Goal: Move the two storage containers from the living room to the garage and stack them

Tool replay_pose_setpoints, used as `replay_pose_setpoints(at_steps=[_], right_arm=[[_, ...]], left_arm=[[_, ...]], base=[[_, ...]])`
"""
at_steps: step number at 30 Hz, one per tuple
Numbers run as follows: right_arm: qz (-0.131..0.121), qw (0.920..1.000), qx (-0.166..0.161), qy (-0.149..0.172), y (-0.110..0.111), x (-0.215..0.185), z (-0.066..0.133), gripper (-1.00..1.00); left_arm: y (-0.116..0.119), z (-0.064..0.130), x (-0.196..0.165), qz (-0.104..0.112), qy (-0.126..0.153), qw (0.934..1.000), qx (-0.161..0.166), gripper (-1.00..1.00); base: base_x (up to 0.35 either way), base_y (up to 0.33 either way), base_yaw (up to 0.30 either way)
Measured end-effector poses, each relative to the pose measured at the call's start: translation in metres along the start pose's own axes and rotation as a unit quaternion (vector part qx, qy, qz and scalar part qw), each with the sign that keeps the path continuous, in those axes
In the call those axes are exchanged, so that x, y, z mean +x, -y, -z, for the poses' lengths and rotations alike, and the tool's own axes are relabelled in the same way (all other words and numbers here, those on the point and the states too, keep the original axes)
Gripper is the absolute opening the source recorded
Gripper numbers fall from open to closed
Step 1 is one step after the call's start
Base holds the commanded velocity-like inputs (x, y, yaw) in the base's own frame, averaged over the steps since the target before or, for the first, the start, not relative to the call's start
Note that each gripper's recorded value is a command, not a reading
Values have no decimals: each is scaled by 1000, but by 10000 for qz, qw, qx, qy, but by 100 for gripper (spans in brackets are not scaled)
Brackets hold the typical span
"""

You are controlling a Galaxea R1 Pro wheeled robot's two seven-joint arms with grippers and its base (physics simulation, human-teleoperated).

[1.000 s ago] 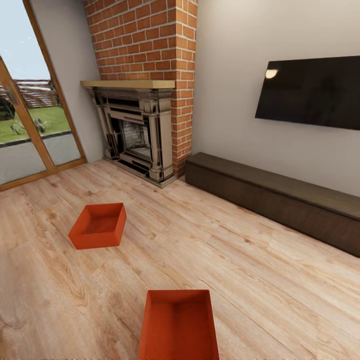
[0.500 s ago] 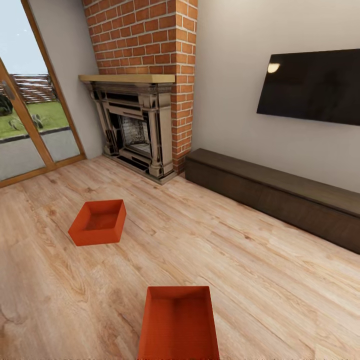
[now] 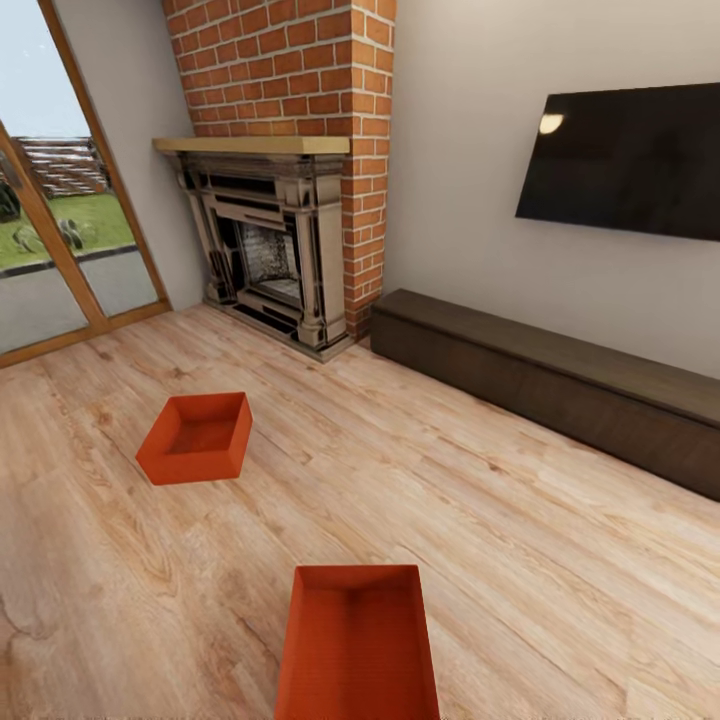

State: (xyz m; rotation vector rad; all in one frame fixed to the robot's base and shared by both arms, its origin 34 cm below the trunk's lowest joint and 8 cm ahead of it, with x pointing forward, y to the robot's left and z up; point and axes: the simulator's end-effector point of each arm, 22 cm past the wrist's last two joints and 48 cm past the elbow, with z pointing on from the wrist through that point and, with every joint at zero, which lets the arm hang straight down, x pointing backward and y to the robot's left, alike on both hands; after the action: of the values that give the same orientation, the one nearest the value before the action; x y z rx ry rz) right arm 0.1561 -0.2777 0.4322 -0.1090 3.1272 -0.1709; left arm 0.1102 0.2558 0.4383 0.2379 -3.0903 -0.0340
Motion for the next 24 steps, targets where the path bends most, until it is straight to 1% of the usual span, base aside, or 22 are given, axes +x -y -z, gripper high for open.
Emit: replay_pose_setpoints(at_steps=[24], right_arm=[[19,9998,-4,-187,0,15,0,100]], left_arm=[[-1,1,15,-6,-187,9998,-24,100]], base=[[0,0,0]])
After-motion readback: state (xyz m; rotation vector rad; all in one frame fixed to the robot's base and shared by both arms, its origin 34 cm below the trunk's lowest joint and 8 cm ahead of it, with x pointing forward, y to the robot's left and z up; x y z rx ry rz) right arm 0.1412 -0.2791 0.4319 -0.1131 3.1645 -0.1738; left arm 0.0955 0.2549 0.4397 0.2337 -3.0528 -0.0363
